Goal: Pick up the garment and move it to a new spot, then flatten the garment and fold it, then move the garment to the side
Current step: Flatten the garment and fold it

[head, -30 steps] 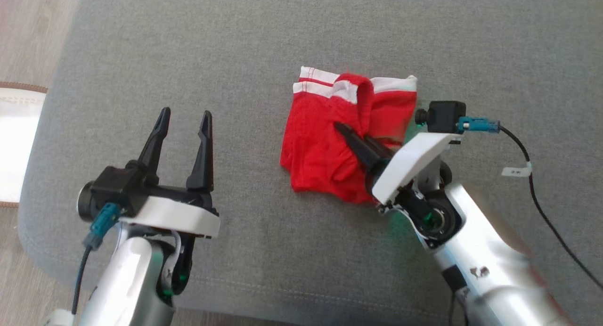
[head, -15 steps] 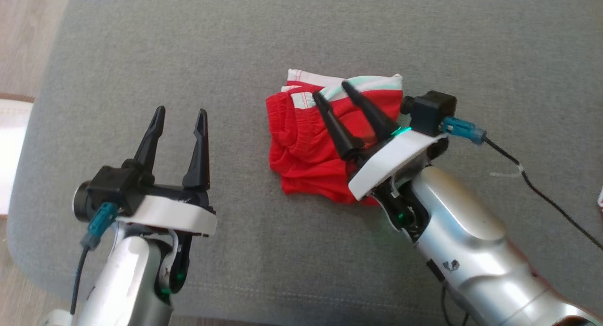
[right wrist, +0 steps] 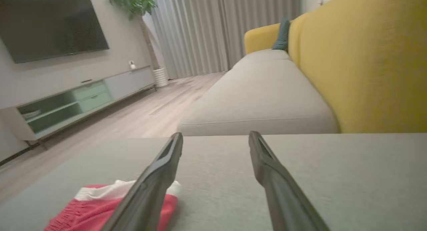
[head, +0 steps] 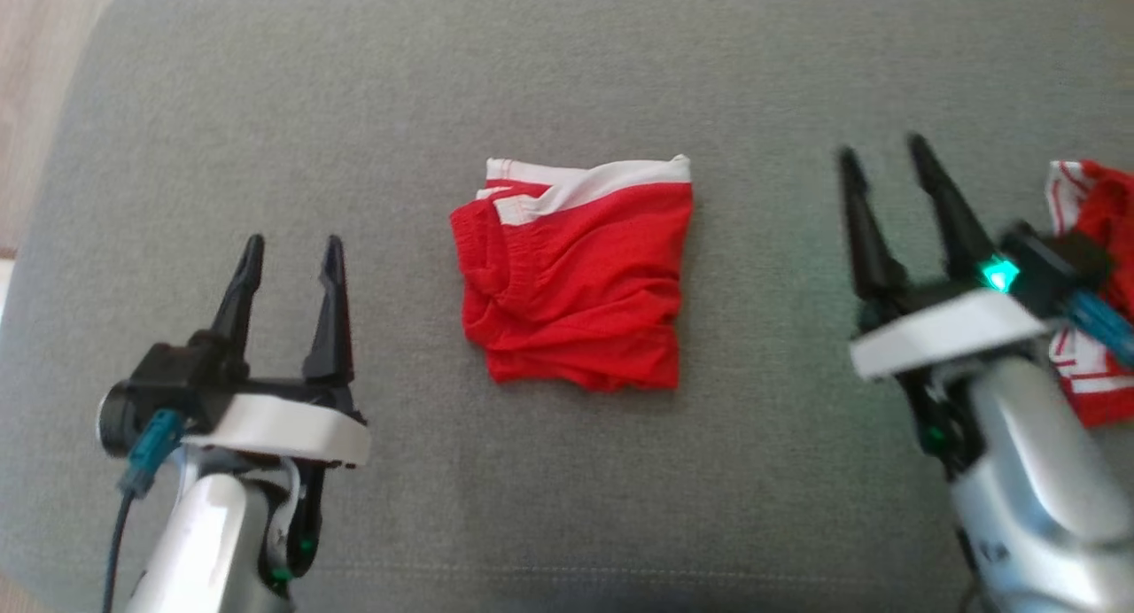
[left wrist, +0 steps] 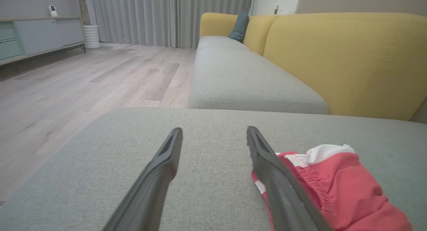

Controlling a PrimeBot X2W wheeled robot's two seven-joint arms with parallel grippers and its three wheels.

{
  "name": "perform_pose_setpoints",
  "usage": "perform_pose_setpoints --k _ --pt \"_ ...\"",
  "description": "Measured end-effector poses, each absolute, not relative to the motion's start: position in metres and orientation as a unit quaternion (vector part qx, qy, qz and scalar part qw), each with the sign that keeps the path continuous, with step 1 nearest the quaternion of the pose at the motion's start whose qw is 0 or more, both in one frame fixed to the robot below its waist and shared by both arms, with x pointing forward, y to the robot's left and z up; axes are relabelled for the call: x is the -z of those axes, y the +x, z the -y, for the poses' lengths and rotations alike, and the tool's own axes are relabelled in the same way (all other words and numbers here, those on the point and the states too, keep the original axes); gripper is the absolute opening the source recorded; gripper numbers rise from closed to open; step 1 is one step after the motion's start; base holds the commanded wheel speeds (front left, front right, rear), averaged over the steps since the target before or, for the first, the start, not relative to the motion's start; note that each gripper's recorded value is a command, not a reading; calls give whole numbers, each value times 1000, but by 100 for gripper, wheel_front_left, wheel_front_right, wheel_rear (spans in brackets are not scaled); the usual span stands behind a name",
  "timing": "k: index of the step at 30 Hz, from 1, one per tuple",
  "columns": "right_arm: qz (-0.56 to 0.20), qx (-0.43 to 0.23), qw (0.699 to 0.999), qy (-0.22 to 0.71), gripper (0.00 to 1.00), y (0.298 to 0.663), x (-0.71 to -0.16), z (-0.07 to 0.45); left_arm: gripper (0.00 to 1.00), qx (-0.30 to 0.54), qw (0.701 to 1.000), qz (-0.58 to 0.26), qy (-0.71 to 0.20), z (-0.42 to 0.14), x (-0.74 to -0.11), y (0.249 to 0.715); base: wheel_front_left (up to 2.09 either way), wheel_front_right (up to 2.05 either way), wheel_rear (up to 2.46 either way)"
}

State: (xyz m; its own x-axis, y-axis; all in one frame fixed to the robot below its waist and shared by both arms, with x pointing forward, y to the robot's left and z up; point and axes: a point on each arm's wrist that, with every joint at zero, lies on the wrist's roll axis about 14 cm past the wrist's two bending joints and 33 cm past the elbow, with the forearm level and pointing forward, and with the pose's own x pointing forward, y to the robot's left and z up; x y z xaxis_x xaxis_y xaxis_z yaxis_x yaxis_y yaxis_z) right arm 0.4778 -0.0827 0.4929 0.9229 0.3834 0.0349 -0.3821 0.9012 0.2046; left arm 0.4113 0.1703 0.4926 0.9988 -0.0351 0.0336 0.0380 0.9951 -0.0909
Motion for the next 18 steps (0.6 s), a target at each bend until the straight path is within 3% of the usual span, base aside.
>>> perform_pose_setpoints --k 7,18 --pt "-6 -113 991 75 100 446 -501 144 100 25 998 23 -47 -167 -498 407 0 0 0" --pt "-27 -82 994 67 100 389 -507 158 100 31 999 9 -40 -168 -497 381 0 0 0"
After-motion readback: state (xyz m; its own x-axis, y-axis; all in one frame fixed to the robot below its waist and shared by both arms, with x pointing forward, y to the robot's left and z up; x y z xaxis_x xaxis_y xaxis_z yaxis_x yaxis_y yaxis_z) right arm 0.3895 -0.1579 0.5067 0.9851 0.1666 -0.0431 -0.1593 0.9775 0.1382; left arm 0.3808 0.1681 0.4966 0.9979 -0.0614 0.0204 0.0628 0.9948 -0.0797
